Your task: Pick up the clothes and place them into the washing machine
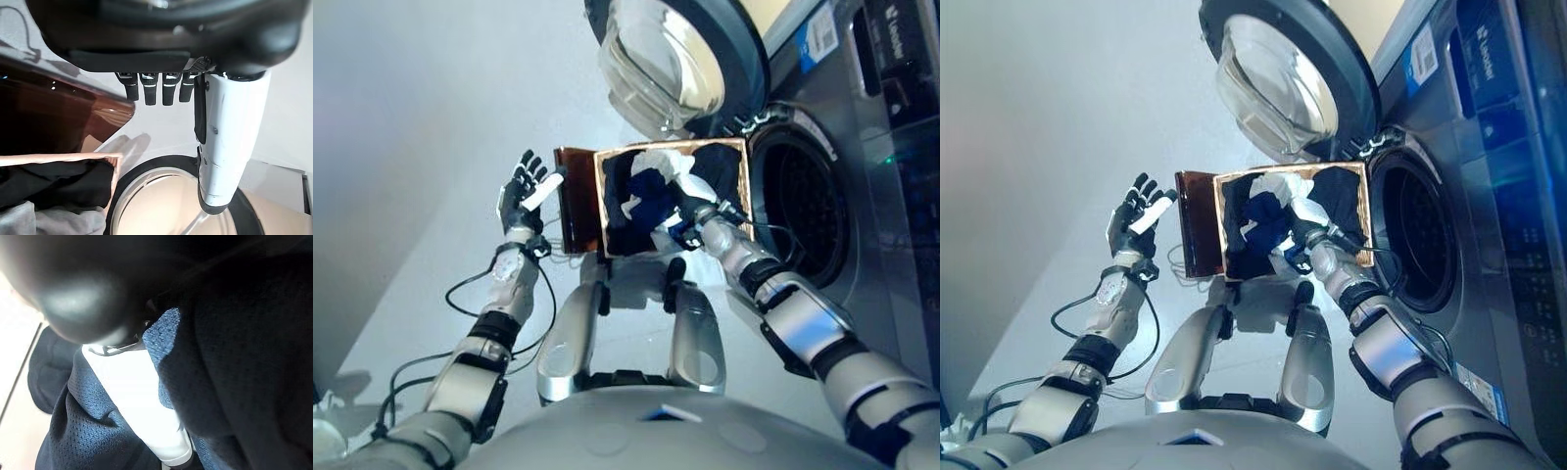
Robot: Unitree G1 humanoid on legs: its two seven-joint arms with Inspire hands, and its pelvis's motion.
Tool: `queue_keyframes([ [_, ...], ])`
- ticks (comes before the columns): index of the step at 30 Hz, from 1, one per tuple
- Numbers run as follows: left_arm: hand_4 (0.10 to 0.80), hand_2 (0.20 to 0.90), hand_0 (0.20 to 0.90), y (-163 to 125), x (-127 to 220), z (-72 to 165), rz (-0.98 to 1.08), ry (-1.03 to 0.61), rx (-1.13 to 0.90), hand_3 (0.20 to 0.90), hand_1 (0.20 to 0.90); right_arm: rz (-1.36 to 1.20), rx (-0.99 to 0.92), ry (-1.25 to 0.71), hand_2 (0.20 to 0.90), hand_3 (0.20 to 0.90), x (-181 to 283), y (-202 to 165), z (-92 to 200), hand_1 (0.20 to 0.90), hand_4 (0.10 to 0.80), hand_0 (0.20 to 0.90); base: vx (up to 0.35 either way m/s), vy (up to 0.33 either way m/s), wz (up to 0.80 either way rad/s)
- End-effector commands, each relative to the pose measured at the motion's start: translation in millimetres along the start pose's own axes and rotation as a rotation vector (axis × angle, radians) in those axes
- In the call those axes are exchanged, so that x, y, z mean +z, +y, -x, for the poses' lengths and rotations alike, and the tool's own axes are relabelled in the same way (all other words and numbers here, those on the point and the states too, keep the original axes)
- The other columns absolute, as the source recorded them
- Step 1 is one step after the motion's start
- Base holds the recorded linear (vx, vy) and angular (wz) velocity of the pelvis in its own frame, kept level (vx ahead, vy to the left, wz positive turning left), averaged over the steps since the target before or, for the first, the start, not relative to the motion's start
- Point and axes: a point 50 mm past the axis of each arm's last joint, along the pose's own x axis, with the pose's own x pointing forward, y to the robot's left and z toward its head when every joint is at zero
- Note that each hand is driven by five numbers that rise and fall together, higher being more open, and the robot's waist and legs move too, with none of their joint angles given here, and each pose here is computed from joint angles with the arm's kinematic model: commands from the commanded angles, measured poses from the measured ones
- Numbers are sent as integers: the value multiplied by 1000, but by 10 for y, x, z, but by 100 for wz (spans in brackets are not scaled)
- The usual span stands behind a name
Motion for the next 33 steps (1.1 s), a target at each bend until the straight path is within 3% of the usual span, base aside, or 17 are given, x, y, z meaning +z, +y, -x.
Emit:
queue_keyframes([
  [1,800,900,900,-302,494,-88,28,-238,-124,900,900,27,-132,13,200,200,-39,-270,-36,200,300,200,-7,11,9],
  [3,800,900,900,-312,483,-77,20,-237,-130,900,900,11,-145,34,200,200,-68,-290,-38,200,300,200,1,6,3],
  [4,800,900,900,-312,487,-77,17,-239,-130,900,900,1,-153,33,367,367,-57,-303,-42,367,420,367,12,31,-3],
  [5,800,900,900,-303,470,-71,17,-234,-128,900,900,-2,-157,26,442,442,-35,-311,-48,442,473,442,8,35,-4],
  [6,800,900,900,-288,464,-71,18,-232,-119,900,900,-2,-165,12,900,900,4,-328,-56,900,800,900,5,32,-1],
  [21,800,900,900,-113,454,-52,38,-238,-28,900,900,-86,-282,-58,900,900,152,-494,-52,900,800,900,5,11,-4],
  [27,800,900,900,-72,468,-62,47,-246,5,900,900,-351,-316,-143,900,900,244,-488,21,900,800,900,-16,-11,-6],
  [29,800,900,900,-78,462,-57,57,-246,6,900,900,-589,-326,-125,900,900,152,-466,54,900,800,900,-27,-20,-8],
  [33,800,900,900,-78,418,-31,58,-230,-9,900,900,-677,-331,-139,900,900,135,-480,71,900,800,900,-6,-6,0],
])
